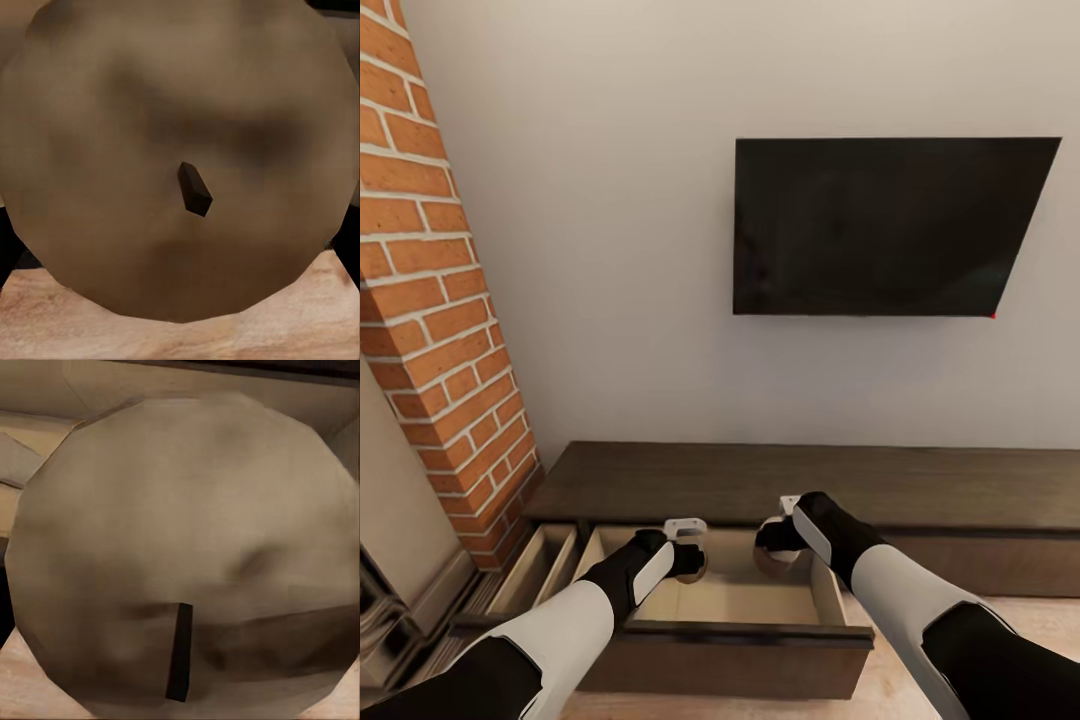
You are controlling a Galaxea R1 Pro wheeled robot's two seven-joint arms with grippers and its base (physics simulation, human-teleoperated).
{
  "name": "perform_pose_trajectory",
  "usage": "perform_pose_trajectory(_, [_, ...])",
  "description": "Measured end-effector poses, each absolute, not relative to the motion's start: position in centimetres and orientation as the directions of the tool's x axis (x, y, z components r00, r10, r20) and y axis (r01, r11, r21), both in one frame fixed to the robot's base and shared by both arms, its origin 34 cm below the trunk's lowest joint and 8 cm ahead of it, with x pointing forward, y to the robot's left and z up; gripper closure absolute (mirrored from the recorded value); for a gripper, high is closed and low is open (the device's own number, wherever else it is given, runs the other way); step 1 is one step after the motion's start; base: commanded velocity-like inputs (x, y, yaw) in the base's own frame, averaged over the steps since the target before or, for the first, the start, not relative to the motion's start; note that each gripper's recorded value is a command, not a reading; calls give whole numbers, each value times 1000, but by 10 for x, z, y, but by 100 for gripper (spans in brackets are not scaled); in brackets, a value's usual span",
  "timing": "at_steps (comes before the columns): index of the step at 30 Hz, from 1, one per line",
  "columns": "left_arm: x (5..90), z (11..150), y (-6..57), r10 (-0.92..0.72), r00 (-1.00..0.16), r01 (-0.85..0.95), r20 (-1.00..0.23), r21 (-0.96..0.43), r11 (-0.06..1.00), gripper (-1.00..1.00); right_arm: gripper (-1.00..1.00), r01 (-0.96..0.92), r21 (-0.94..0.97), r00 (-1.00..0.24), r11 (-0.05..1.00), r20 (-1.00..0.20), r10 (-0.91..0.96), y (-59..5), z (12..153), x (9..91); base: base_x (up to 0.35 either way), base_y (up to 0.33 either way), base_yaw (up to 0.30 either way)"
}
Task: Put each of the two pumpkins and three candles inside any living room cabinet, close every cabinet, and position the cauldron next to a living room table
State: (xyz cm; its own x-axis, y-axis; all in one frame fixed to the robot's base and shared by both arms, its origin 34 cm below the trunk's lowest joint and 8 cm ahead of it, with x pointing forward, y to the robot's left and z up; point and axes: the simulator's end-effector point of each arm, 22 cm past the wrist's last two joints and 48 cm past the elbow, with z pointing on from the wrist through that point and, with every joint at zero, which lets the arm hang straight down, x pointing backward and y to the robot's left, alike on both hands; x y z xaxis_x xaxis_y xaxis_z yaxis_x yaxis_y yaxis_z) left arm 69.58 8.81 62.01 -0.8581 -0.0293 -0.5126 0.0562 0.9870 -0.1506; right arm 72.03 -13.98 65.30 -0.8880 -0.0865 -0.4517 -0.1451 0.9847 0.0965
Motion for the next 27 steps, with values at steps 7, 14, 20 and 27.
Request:
perform_pose_trajectory(7, [694, 614, 87, -30, -864, 55, -503, -153, 987, 100, 100, -106, 84, -874, 991, -483, -53, -155, 630, 722, 175, -6, 0])
perform_pose_trajectory(14, [692, 608, 87, -28, -870, 54, -493, -152, 987, 100, 100, -107, 106, -851, 989, -524, -36, -137, 627, 726, 9, -1, 0])
perform_pose_trajectory(20, [691, 604, 87, -29, -870, 53, -492, -153, 987, 100, 100, -127, 122, -852, 984, -521, -45, -118, 622, 721, 0, 0, 0])
perform_pose_trajectory(27, [689, 588, 87, -31, -872, 51, -488, -155, 987, 100, 100, -128, 123, -858, 984, -511, -48, -115, 604, 716, 0, 0, 0])
